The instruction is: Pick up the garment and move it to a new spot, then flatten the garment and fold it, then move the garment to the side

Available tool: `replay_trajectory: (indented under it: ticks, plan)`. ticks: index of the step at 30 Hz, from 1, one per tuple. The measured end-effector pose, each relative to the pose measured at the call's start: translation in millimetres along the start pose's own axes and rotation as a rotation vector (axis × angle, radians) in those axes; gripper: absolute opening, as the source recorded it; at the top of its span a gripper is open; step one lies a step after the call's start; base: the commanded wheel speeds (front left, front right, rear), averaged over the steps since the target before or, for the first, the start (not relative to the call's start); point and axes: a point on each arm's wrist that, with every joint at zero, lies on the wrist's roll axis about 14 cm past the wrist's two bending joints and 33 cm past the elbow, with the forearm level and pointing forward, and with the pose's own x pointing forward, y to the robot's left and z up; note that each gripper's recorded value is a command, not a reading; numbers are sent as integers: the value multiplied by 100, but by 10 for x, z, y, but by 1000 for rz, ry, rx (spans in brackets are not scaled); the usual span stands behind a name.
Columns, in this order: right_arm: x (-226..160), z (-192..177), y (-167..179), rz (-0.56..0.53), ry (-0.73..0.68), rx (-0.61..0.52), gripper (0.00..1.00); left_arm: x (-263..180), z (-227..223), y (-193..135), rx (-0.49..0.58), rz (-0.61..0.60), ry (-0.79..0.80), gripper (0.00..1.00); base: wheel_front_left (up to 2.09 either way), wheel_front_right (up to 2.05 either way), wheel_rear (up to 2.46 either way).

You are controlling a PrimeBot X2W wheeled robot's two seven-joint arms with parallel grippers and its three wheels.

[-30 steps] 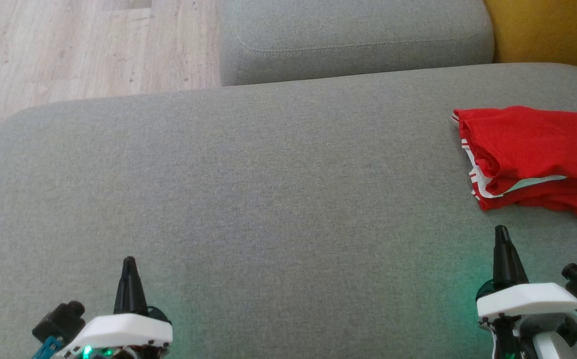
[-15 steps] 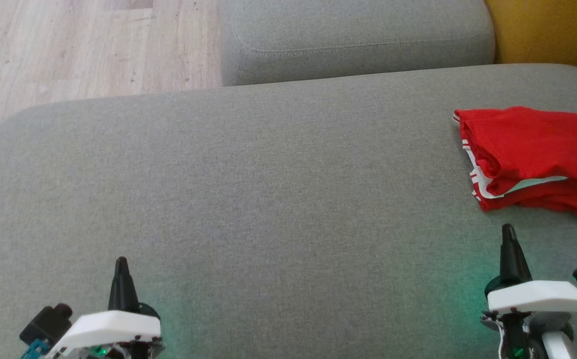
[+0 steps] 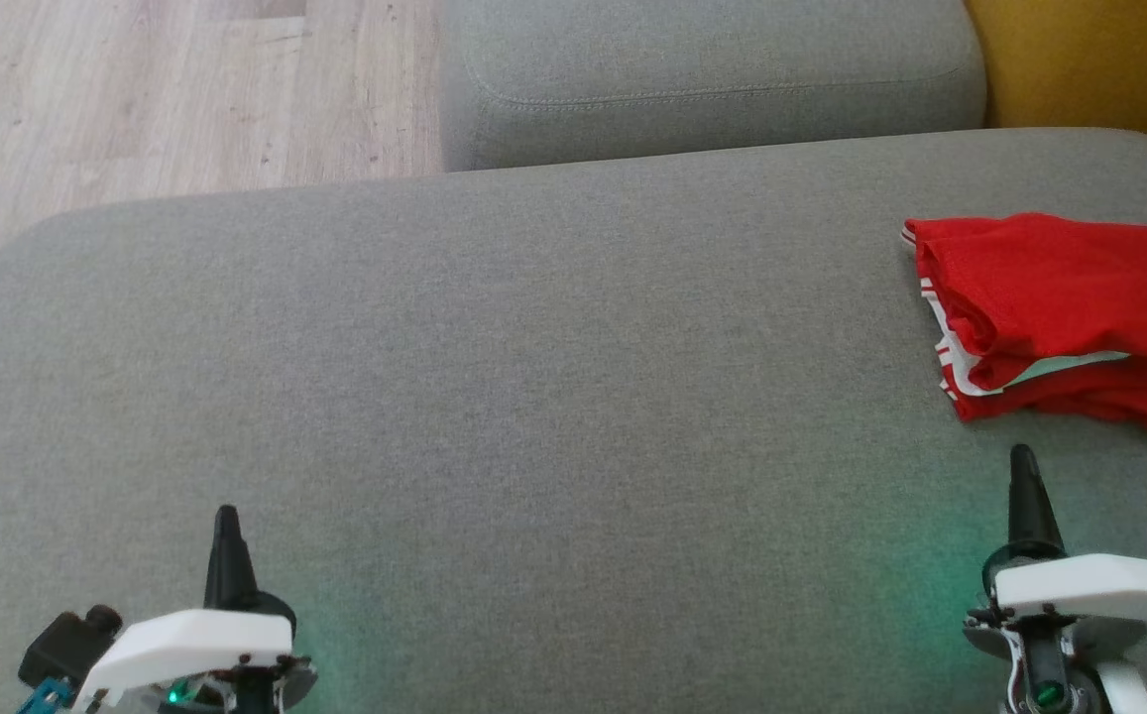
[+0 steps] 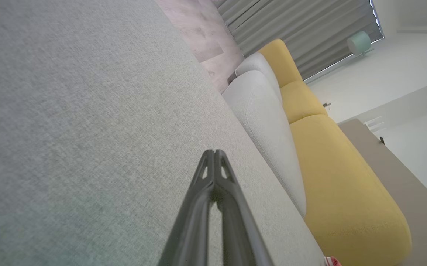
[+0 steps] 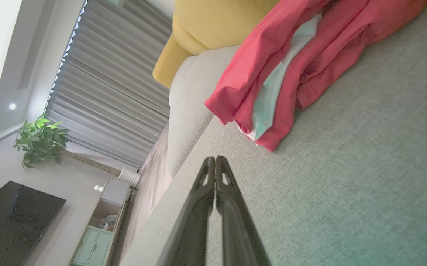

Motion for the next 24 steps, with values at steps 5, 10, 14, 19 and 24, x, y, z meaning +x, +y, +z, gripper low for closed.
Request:
replay_trajectory:
  ticks: [5, 10, 14, 19, 24]
  plan:
    - [9, 17, 14, 3, -2, 54, 0, 0, 17, 8, -49, 3, 1, 0, 0, 0, 0]
    - [37, 52, 63, 16, -6, 109, 0, 1, 34, -9, -99, -6, 3, 0, 0, 0, 0]
    - [43, 64, 71, 18, -6, 152, 0, 1, 66, -9, -139, -9, -3, 0, 0, 0, 0]
    - [46, 81, 82, 23, -7, 206, 0, 1, 94, -14, -188, -15, -4, 0, 0, 0, 0]
    - [49, 105, 90, 26, -11, 262, 0, 1, 106, -18, -237, -18, 0, 0, 0, 0, 0]
